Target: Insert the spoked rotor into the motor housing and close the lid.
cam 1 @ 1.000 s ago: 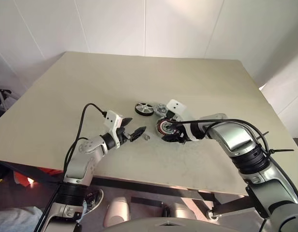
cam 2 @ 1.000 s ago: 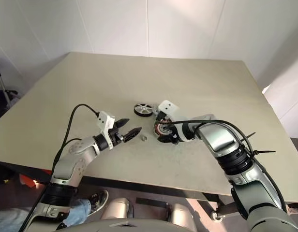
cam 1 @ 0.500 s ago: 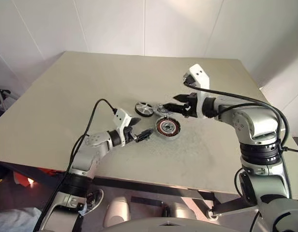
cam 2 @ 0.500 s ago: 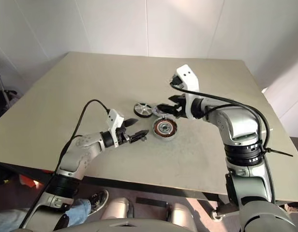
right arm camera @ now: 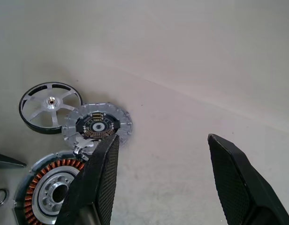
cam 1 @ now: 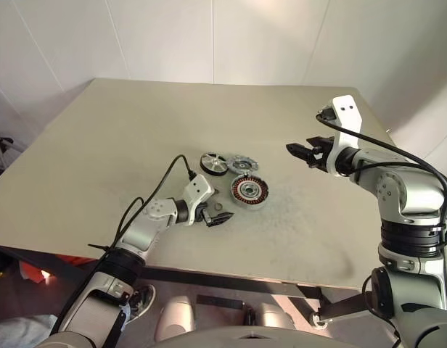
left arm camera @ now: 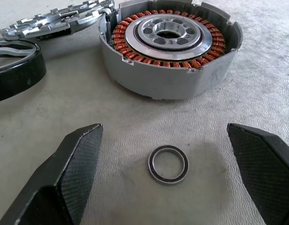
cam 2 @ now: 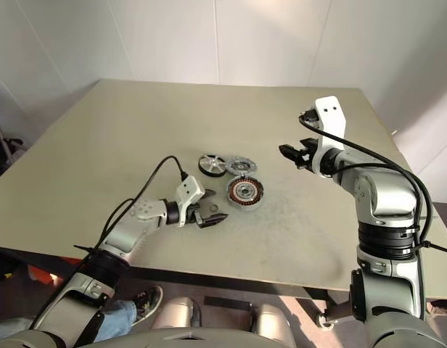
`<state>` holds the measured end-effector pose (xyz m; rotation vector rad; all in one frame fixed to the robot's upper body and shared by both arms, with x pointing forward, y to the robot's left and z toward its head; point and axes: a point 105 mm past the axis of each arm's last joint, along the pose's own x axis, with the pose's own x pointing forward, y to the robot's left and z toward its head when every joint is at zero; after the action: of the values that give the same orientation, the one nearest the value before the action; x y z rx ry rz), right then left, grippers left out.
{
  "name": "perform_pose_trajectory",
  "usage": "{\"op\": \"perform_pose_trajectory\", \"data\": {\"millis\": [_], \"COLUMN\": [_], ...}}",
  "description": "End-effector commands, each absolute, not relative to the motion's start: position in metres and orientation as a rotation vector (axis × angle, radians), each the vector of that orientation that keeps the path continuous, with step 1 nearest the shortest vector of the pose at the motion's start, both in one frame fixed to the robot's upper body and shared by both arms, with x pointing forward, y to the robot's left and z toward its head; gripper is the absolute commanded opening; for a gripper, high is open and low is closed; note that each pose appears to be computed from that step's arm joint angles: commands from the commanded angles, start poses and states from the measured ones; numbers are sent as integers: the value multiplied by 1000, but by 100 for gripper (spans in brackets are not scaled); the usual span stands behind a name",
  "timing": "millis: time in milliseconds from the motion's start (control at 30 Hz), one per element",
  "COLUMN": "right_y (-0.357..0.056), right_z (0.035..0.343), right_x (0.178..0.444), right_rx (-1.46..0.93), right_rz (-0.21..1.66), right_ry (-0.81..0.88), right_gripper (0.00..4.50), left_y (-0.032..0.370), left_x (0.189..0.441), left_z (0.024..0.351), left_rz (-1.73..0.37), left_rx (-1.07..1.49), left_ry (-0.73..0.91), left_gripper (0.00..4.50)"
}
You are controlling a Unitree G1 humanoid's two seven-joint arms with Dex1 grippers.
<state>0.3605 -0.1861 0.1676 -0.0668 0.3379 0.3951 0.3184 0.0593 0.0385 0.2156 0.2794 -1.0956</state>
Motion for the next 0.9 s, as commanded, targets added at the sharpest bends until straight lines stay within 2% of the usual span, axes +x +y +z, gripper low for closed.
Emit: {"op": "perform_pose_trajectory", "data": {"millis": [33, 267, 367, 433, 900], "right_y": [-182, -180, -181, -182, -182], "right_z": [173, 171, 172, 173, 177], "right_x": [365, 366, 366, 366, 366], "right_rx": [-73, -66, -68, -71, -90], "right_rz": [397, 398, 395, 393, 391], "right_ry": [295, 294, 294, 294, 297], "right_gripper": [336, 336, 339, 339, 339], "left_y": [71, 79, 75, 69, 60], "left_x": [318, 315, 313, 312, 306], "left_z": [36, 19, 13, 11, 9], "left_rz": [-1094, -1078, -1079, -1083, -1115], "left_rx": [252, 272, 271, 269, 282], "left_ry": [289, 339, 349, 346, 360], "left_gripper": [450, 450, 390, 334, 334]}}
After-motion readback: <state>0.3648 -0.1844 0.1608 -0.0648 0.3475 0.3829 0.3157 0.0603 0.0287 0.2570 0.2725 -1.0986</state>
